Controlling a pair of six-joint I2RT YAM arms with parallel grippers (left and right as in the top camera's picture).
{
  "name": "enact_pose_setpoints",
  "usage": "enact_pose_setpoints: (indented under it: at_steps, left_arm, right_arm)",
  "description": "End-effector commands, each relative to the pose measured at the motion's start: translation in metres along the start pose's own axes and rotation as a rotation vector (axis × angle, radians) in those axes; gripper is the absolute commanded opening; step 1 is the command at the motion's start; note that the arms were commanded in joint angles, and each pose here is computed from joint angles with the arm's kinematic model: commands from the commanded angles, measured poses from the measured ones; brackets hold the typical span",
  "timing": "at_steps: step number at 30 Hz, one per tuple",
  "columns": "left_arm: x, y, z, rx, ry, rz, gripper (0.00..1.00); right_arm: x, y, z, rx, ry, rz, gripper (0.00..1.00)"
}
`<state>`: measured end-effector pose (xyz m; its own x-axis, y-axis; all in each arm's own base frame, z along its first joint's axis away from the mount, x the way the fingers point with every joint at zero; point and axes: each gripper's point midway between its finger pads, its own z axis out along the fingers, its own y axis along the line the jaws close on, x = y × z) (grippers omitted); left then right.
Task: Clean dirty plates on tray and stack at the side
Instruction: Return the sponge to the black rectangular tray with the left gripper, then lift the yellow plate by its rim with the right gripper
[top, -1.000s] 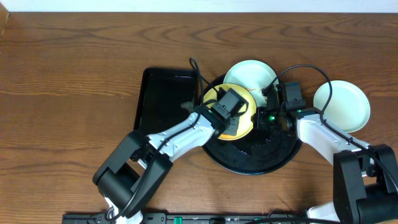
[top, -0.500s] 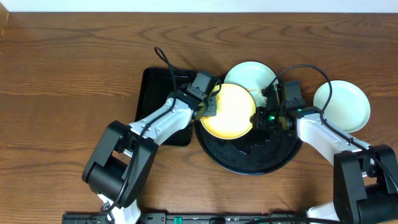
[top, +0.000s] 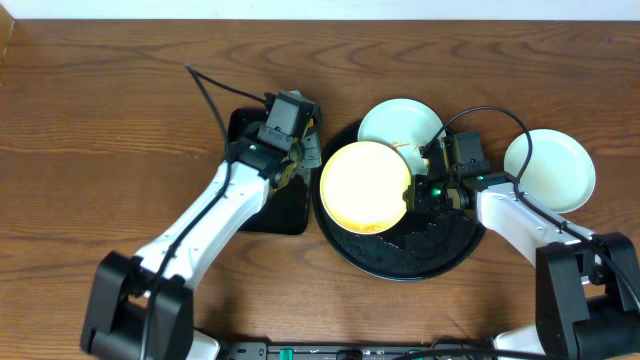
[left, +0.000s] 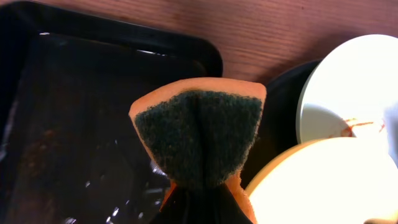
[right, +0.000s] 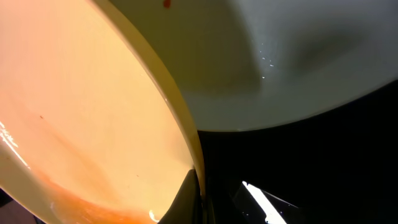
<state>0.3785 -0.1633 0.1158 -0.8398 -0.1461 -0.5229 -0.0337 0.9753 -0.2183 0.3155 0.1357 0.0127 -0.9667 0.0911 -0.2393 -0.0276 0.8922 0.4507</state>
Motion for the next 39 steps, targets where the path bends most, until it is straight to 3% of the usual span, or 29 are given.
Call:
enact_pose_setpoints:
  at_steps: [1,16,26,39]
  left_arm:
    - [-0.003,0.011,-0.005,-0.038,-0.004,-0.009,0.08]
    - [-0.001,0.076,-0.002,-0.183,0.045,-0.099,0.08]
    - [0.003,0.081,0.005,-0.198,0.066,-0.101,0.08]
    - [0.020,0.088,0.027,-0.229,0.133,-0.096,0.08]
  right_arm:
    - [0.001,-0.002,-0.006,0.022,-0.015,-0.026,0.01]
    - [-0.004,-0.020,-0.067,0.235,-0.139,-0.046,0.01]
    - [-0.029,-0.023,-0.133,0.405,-0.354,-0.247,0.01]
    - [-0.043,-0.014,-0.178,0.829,-0.481,-0.558,0.01]
